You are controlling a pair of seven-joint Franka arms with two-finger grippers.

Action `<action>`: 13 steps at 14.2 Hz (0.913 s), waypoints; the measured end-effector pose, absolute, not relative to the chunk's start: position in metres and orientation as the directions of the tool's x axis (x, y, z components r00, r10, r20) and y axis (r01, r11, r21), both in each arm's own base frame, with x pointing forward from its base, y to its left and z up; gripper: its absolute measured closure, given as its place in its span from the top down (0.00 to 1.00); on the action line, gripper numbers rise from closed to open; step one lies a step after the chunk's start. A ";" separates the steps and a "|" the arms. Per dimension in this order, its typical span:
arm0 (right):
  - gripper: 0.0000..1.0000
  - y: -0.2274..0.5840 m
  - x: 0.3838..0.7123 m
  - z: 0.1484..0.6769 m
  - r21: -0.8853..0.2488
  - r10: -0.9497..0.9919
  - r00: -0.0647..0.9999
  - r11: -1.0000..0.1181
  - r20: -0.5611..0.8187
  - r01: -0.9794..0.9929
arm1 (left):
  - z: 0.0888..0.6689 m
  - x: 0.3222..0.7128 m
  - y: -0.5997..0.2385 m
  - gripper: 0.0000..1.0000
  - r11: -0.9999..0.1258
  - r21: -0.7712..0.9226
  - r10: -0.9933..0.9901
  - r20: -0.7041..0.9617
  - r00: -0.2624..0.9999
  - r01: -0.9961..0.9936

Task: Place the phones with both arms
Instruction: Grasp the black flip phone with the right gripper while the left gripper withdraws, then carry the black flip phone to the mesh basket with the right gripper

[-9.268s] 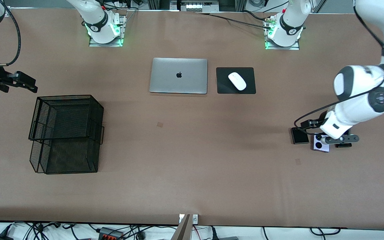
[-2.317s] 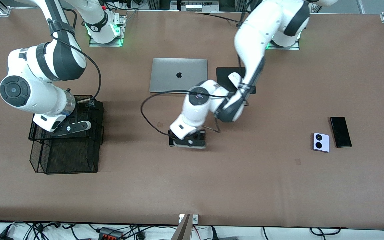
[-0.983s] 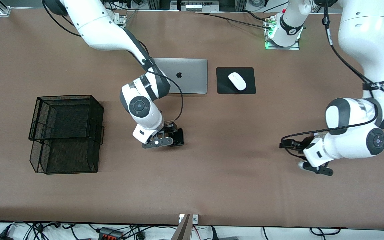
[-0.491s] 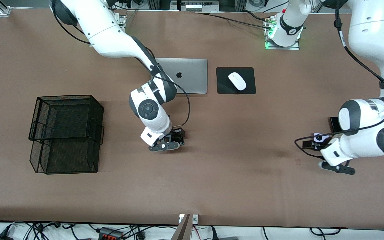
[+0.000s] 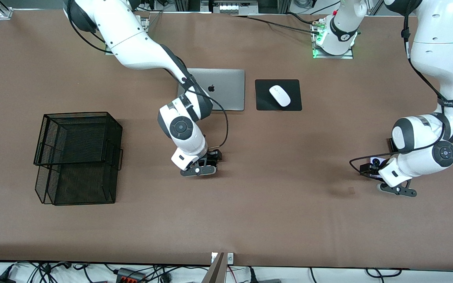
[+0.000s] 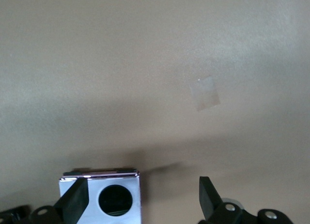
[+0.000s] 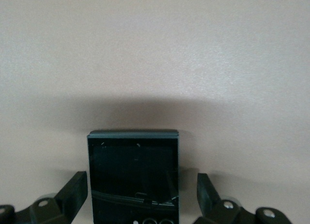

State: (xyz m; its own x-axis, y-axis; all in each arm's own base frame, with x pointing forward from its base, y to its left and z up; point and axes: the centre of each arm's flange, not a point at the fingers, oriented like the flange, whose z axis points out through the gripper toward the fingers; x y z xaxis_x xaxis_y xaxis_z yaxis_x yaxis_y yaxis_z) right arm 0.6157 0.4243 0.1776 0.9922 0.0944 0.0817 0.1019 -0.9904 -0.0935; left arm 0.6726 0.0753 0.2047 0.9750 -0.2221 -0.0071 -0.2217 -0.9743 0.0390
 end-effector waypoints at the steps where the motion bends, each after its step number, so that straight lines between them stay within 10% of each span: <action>1: 1.00 0.425 0.616 0.176 -0.096 0.094 0.992 -0.990 0.086 0.102 | 0.205 0.672 0.080 1.00 -0.971 0.037 -0.235 -0.007 0.972 -0.235; 13: 1.00 0.427 0.614 0.168 -0.096 0.098 0.991 -0.990 0.087 0.106 | 0.181 0.654 0.125 1.00 -0.978 0.055 -0.206 -0.046 0.978 -0.203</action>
State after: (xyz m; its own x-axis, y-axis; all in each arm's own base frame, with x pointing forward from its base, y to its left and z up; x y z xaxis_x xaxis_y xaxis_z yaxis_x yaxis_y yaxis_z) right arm 0.6135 0.4269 0.1682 0.9915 0.0976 0.0866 0.1058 -0.9898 -0.0956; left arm 0.6543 0.1248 0.1813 0.9776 -0.2055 -0.0459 -0.2030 -0.9777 0.0547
